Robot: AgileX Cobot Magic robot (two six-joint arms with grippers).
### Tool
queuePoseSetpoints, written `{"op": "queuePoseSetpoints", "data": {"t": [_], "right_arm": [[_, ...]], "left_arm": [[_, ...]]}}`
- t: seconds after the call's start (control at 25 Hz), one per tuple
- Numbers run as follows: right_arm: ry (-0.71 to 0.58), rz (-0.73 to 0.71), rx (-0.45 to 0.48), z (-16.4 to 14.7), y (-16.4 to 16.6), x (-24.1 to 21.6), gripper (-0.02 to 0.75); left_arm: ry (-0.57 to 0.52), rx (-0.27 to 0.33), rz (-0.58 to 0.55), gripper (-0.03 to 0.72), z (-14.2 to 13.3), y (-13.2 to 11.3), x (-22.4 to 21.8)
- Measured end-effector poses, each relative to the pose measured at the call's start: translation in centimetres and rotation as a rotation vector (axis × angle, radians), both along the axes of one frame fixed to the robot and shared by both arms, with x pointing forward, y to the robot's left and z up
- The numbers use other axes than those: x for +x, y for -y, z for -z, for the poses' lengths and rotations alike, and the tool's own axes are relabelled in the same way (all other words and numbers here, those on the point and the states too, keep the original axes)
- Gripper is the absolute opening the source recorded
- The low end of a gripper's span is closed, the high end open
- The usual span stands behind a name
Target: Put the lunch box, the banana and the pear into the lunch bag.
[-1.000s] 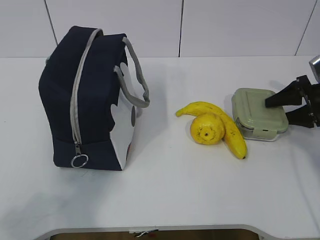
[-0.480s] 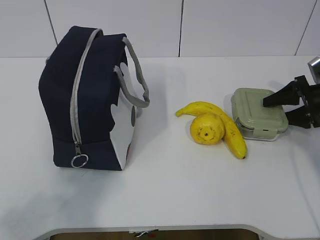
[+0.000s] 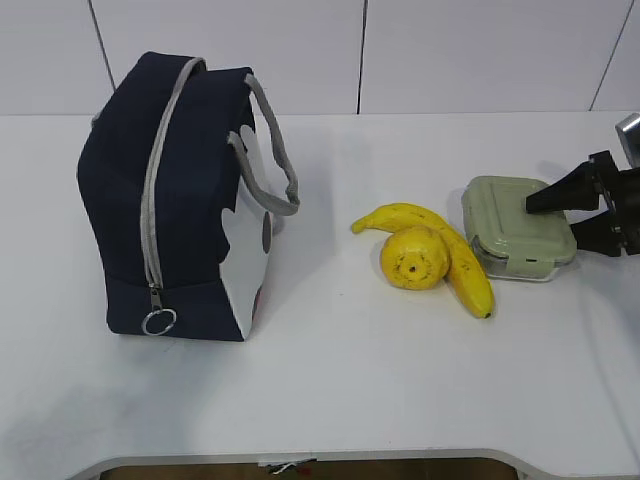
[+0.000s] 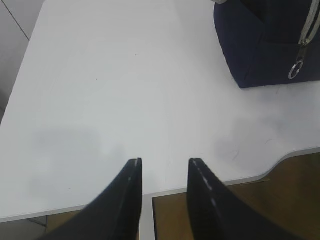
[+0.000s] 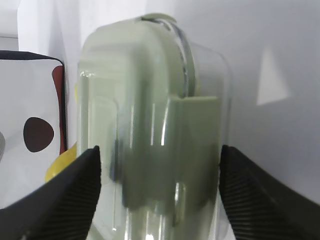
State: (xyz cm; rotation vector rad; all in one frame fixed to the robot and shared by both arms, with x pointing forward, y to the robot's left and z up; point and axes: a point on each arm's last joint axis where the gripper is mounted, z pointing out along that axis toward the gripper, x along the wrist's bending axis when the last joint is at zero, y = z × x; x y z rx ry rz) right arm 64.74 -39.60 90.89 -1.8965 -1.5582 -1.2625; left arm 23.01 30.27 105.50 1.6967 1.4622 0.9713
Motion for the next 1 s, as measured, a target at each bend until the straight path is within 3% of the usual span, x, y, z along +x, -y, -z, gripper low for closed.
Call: {"op": "queuePoseSetpoints", "data": {"t": [0.4, 0.64, 1.0], "right_arm": [[-0.006, 0.007, 0.013, 0.45, 0.00, 0.09, 0.511], [-0.002, 0.009, 0.016, 0.35, 0.02, 0.18, 0.428], [-0.002, 0.009, 0.016, 0.35, 0.02, 0.18, 0.408]], "left_arm": [[0.000, 0.000, 0.000, 0.240, 0.00, 0.00, 0.00], [0.000, 0.000, 0.000, 0.240, 0.00, 0.00, 0.00], [0.000, 0.000, 0.000, 0.240, 0.00, 0.00, 0.00]]}}
